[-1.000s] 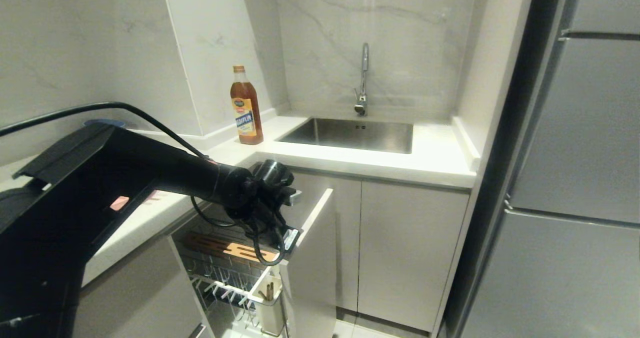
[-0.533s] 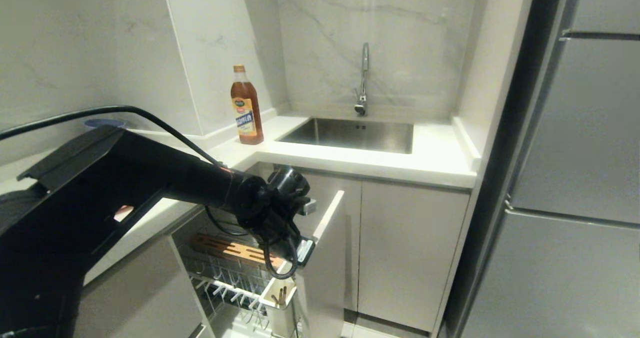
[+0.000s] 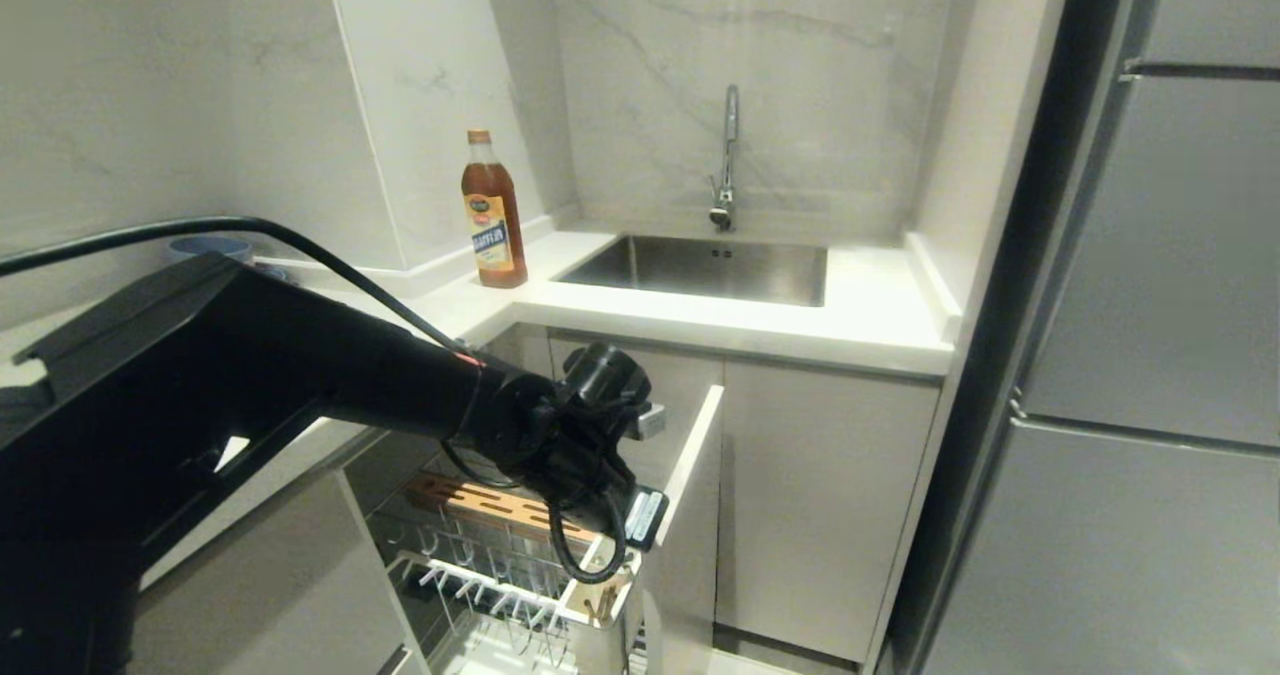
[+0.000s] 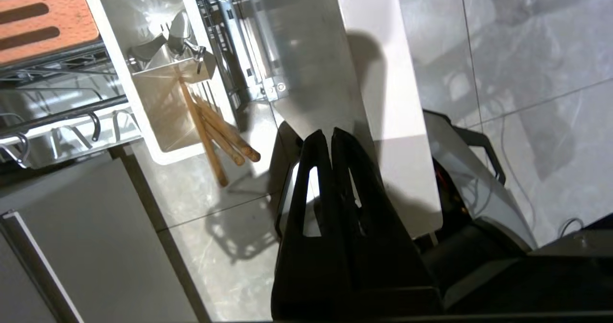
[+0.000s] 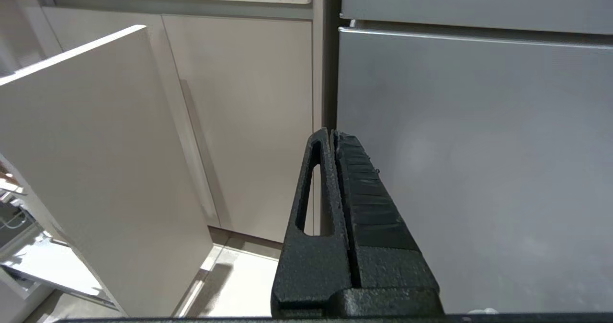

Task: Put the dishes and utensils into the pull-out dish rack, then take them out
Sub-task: Open the cupboard, then pick up the chopsticks and place it in the cupboard

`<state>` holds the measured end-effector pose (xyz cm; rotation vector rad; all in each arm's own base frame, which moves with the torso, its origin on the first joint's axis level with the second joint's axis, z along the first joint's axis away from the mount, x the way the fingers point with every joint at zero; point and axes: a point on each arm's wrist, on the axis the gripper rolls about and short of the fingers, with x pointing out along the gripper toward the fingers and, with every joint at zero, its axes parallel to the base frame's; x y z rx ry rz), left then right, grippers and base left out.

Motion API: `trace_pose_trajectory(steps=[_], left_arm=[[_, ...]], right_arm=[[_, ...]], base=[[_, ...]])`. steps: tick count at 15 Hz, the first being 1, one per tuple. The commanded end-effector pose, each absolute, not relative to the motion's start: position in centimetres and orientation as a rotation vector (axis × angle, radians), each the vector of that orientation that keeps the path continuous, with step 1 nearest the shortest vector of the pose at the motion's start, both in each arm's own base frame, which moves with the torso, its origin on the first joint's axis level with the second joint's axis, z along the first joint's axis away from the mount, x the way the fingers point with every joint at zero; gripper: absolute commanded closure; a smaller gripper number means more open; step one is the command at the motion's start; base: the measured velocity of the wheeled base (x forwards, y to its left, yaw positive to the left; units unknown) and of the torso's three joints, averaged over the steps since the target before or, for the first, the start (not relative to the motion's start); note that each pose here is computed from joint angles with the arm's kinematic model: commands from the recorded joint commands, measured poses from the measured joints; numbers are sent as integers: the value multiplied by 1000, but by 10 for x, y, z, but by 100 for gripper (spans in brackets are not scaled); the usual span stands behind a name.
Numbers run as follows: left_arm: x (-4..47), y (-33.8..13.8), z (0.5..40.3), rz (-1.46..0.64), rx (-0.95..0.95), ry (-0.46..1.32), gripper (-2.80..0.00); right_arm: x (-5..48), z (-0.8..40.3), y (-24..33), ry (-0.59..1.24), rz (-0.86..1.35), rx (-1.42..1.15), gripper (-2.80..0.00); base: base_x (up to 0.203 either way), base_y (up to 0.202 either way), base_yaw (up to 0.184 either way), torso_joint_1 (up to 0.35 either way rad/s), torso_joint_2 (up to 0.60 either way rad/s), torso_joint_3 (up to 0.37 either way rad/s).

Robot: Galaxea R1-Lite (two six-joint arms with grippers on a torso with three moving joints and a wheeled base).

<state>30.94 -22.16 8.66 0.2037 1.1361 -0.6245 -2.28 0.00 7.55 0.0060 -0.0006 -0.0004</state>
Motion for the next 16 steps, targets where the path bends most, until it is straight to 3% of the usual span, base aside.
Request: trace_pose_trajectory(steps=[1, 5, 11, 14, 16], left_arm=[[307, -223, 88, -632, 205, 1133, 0], [311, -219, 89, -563, 240, 1108, 0], [335, -200, 97, -299, 327, 1018, 0], [338, -185, 127, -249, 295, 932, 0], [332, -164, 176, -169, 249, 797, 0]], right_arm=[[-23, 75, 0, 0, 0, 6, 0], [-23, 75, 0, 0, 0, 6, 0], [-23, 75, 0, 0, 0, 6, 0], [-23, 75, 0, 0, 0, 6, 0], [-23, 75, 0, 0, 0, 6, 0]], base=[[0, 0, 0, 0, 0, 0], [0, 0, 0, 0, 0, 0], [0, 0, 0, 0, 0, 0], [0, 0, 0, 0, 0, 0], [0, 0, 0, 0, 0, 0]])
